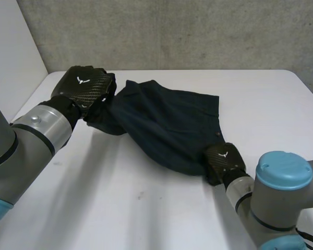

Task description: Fold the shorts.

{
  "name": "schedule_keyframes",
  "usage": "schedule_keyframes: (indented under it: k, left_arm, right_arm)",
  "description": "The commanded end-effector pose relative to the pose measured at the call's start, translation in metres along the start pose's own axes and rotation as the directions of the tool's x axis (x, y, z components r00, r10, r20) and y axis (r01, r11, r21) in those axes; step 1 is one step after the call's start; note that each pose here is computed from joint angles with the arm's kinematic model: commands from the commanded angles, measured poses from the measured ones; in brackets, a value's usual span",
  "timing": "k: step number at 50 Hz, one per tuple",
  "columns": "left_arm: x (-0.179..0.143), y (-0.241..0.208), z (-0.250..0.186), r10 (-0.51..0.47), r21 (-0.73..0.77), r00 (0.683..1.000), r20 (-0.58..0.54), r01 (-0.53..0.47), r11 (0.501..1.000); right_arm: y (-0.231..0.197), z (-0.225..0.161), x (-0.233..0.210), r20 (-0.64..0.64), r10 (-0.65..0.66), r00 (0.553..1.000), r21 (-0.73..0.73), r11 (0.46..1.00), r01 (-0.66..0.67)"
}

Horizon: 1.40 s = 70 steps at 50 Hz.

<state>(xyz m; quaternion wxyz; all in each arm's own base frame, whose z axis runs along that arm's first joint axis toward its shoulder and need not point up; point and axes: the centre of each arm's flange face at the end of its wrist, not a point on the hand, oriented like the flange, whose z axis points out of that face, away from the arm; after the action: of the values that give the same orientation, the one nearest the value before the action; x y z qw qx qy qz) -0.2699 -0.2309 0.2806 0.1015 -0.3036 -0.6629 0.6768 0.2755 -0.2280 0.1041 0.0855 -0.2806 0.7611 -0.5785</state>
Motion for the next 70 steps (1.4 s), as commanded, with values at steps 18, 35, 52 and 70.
schedule_keyframes:
  k: [18, 35, 52, 70]
  left_arm:
    - [0.014, 0.057, -0.062, -0.034, -0.335, 0.998, -0.049, 0.016, 0.942]
    - [0.028, 0.094, -0.107, 0.157, -0.469, 0.965, -0.208, -0.239, 0.850]
    - [0.027, 0.120, -0.054, 0.132, -0.449, 0.978, -0.161, -0.192, 0.873]
    - [0.031, 0.110, -0.051, 0.146, -0.413, 0.975, -0.170, -0.205, 0.887]
  right_arm:
    - [-0.066, -0.062, 0.019, 0.208, -0.456, 0.865, -0.114, 0.867, 0.485]
    - [-0.077, -0.105, 0.014, 0.421, -0.438, 0.794, -0.238, 0.791, 0.563]
    - [-0.054, -0.070, 0.018, 0.345, -0.338, 0.876, -0.270, 0.858, 0.437]
    - [-0.076, -0.079, 0.034, 0.303, -0.341, 0.890, -0.274, 0.863, 0.424]
